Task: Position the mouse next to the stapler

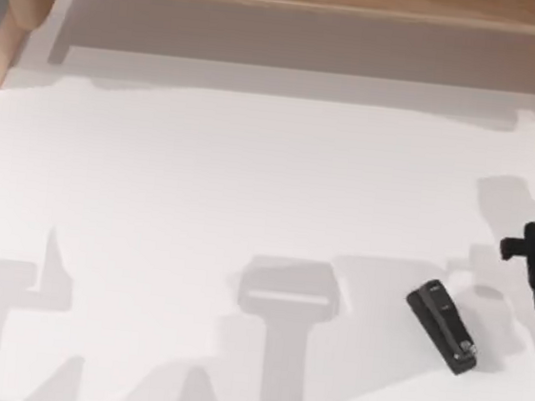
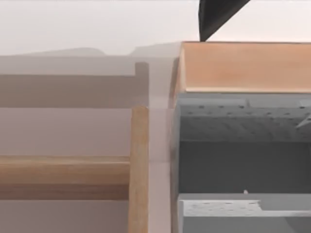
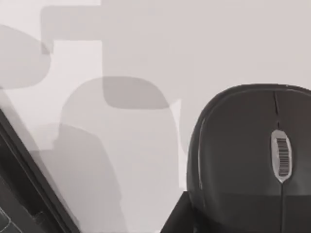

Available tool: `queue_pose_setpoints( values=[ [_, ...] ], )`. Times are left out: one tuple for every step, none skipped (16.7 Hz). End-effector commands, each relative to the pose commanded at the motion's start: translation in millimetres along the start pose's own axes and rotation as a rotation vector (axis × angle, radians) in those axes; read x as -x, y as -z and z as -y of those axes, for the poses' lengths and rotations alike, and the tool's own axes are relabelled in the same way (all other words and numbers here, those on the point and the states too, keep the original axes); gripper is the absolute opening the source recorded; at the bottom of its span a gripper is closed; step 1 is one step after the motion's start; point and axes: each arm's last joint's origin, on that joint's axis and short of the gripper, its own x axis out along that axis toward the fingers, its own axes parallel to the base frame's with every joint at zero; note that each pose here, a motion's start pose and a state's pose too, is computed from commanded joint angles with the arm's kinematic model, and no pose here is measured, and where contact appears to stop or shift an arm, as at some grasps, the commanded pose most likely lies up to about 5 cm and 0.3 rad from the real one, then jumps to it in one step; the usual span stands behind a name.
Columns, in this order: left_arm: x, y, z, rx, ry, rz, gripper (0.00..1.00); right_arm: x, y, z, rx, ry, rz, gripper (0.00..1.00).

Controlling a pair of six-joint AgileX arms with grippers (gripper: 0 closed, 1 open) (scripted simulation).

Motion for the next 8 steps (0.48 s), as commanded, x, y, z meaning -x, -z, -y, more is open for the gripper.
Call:
queue_pose_setpoints(
  values=[
    [0,0,0,0.000,0.000,0.000,1.00,-2,1,0,0.000,0.001,-0.007,0.00],
    [0,0,0,0.000,0.000,0.000,1.00,-5,2,0,0.000,0.003,-0.016,0.00],
    [0,0,0,0.000,0.000,0.000,1.00,-8,3,0,0.001,0.004,-0.028,0.00],
    [0,0,0,0.000,0.000,0.000,1.00,-11,5,1,0.001,0.007,-0.042,0.00],
    [0,0,0,0.000,0.000,0.000,1.00,-15,7,1,0.001,0.010,-0.060,0.00],
    [0,0,0,0.000,0.000,0.000,1.00,-20,10,1,0.001,0.013,-0.080,0.00],
    [0,0,0,0.000,0.000,0.000,1.00,-24,12,2,0.002,0.016,-0.101,0.00],
    [0,0,0,0.000,0.000,0.000,1.00,-25,13,2,0.002,0.016,-0.104,0.00]
  ],
)
